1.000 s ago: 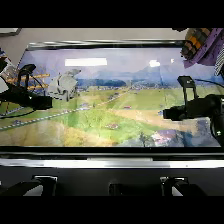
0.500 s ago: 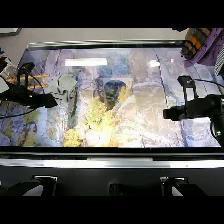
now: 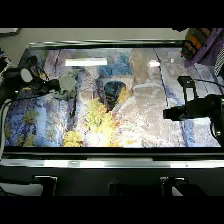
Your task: Fold the clothes and pants, and hang the long-sleeved shirts on hangers.
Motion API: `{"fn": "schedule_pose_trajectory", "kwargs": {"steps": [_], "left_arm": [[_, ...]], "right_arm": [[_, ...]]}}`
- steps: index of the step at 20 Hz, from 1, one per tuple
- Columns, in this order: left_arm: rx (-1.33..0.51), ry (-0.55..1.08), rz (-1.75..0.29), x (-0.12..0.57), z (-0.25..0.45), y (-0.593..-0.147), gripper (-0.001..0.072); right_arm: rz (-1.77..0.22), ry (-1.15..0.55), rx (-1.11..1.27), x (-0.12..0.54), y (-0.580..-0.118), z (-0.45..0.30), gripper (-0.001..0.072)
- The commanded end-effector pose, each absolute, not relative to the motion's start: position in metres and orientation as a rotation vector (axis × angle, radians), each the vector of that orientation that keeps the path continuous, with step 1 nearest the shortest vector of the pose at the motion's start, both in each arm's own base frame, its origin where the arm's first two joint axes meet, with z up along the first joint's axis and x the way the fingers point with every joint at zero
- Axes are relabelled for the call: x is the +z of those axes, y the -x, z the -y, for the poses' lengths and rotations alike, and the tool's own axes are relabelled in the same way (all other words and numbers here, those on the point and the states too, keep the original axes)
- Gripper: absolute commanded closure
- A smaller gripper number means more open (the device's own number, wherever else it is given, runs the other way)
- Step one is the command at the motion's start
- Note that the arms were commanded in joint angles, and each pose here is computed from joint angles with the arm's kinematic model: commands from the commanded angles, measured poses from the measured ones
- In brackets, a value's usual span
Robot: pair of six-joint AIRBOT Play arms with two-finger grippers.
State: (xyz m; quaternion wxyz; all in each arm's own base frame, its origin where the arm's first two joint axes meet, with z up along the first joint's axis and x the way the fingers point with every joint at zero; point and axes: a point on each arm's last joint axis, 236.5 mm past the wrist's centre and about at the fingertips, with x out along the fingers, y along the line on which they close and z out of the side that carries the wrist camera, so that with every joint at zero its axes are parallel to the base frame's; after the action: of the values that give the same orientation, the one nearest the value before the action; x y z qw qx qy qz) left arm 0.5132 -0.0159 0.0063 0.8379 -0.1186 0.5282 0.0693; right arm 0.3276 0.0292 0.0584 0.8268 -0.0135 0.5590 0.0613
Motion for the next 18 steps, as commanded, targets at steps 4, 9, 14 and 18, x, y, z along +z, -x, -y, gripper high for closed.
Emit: {"fn": "schedule_pose_trajectory", "kwargs": {"steps": [4, 9, 14, 18], "left_arm": [[0.227, 0.272, -1.097, -0.07, 0.005, -0.57, 0.0087], [0.063, 0.274, -1.175, -0.046, 0.04, -0.554, 0.0694], [-0.287, 0.388, -1.216, 0.036, 0.161, -0.506, 0.0696], [-0.571, 0.408, -1.302, 0.072, 0.303, -0.428, 0.0696]], "right_arm": [[-1.228, 0.014, 0.146, 0.056, -0.318, -0.034, 0.0674], [-1.268, -0.052, 0.103, 0.053, -0.31, -0.034, 0.0672], [-1.316, -0.058, 0.086, 0.061, -0.287, -0.031, 0.0446], [-1.27, -0.026, 0.042, 0.09, -0.259, -0.018, 0.0446]]}}
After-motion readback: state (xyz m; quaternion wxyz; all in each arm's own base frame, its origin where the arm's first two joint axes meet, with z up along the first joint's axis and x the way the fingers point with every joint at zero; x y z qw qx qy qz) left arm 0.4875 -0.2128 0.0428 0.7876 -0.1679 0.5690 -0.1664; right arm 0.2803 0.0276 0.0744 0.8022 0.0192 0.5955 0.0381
